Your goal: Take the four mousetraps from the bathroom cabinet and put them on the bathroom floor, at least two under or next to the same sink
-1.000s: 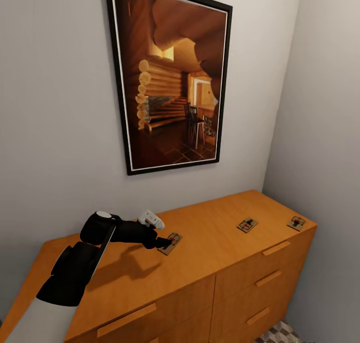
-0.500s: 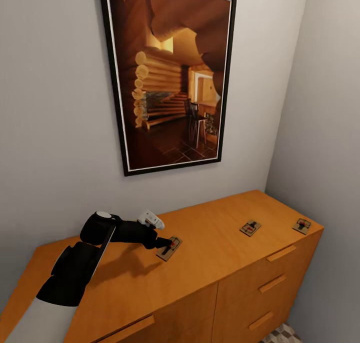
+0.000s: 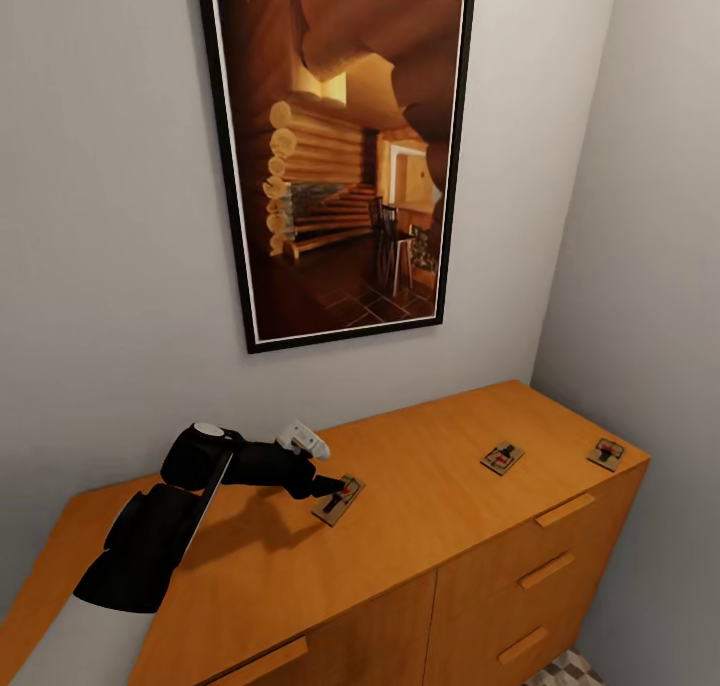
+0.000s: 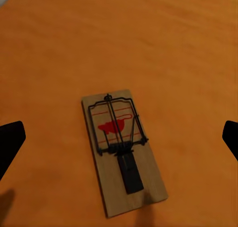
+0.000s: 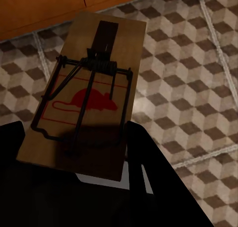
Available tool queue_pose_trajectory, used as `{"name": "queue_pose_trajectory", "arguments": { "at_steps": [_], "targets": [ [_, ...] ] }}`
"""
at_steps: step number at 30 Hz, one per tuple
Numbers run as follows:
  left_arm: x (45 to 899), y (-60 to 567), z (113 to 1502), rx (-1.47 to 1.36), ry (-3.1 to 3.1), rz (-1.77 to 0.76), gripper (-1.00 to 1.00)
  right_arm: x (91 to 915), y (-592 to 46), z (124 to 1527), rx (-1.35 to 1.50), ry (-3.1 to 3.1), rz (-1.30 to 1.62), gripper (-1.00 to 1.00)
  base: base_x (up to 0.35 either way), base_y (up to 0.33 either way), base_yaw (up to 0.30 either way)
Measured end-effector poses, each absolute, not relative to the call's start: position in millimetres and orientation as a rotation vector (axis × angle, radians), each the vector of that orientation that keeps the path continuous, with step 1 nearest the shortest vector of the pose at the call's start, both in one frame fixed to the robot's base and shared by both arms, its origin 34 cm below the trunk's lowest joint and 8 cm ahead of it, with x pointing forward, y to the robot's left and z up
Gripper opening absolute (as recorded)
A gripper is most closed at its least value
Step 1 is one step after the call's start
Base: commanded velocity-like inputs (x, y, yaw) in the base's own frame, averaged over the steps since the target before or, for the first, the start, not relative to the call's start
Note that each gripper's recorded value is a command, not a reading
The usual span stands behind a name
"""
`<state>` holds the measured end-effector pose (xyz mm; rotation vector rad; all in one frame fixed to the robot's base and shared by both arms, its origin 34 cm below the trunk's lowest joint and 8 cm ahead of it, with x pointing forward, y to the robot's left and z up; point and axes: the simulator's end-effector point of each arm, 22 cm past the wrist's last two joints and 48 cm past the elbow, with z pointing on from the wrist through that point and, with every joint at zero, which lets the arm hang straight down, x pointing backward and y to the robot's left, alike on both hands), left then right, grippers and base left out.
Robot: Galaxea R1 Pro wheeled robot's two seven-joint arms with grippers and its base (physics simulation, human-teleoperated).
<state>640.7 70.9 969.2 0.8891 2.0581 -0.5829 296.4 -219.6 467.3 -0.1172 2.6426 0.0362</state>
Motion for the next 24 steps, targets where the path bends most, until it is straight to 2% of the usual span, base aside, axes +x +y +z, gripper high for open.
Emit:
{"name": "queue_pose_trajectory", "arguments": {
  "at_steps": [24],
  "targets": [
    [634,59,960,0.943,2.064,-0.582,1.0,295,-220,467,-0.117,2.647,0.037,-1.0,0.0,0.0,0.0]
  ]
}}
